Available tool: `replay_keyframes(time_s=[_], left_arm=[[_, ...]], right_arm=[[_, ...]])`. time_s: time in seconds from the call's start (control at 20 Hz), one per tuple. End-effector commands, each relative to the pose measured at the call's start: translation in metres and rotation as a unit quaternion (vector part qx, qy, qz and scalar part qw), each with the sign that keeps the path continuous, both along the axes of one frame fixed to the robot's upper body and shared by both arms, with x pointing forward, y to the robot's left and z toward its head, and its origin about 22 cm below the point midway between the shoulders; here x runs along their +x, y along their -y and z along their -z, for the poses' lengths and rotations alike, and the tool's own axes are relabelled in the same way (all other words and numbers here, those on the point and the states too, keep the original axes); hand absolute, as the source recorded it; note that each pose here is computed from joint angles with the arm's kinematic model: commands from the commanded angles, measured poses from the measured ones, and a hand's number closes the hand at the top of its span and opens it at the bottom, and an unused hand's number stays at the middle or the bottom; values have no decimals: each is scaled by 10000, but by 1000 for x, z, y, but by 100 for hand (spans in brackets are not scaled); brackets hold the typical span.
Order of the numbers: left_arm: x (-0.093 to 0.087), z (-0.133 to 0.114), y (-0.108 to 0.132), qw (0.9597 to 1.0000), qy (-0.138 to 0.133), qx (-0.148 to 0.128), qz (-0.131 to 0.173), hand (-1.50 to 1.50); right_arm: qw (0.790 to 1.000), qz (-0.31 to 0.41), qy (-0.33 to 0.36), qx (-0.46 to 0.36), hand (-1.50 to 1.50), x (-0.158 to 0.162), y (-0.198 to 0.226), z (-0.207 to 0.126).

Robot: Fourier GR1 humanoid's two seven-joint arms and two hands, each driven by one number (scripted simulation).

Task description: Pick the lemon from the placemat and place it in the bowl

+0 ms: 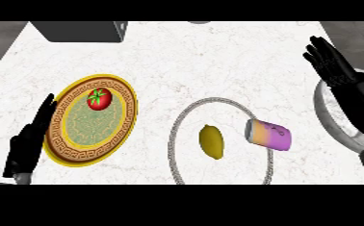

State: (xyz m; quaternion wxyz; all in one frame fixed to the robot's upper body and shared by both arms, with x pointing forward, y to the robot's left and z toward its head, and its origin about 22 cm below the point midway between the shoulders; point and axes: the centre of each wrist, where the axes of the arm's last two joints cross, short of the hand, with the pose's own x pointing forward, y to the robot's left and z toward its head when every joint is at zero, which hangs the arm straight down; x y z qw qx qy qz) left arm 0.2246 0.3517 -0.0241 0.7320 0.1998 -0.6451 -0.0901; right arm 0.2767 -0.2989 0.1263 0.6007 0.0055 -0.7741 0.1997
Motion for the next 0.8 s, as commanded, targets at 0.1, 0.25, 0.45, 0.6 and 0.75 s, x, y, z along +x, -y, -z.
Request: replay_keyframes(time_s=[0.1, 0.25, 0.45, 0.6, 0.75], left_arm=[[29, -20, 54, 9950, 477, -701, 533, 0], [46, -36, 103, 9830, 938, -1276, 932, 0], [34, -22, 106, 9833, 678, -1512, 748, 0], [47, -40, 117, 9823, 731, -1528, 799, 0], [42, -41, 123, 9821, 669, -1482, 946, 0]], right_arm=[[9965, -514, -580, -301, 150, -31, -78, 26], [9819, -929, -1515, -649, 150, -50, -122, 66], [9891, 1436, -32, -333, -150, -53, -100, 71], [9875, 1421, 461, 493, -150, -81, -153, 85], [9802, 1559, 1174, 341, -150, -101, -181, 99]])
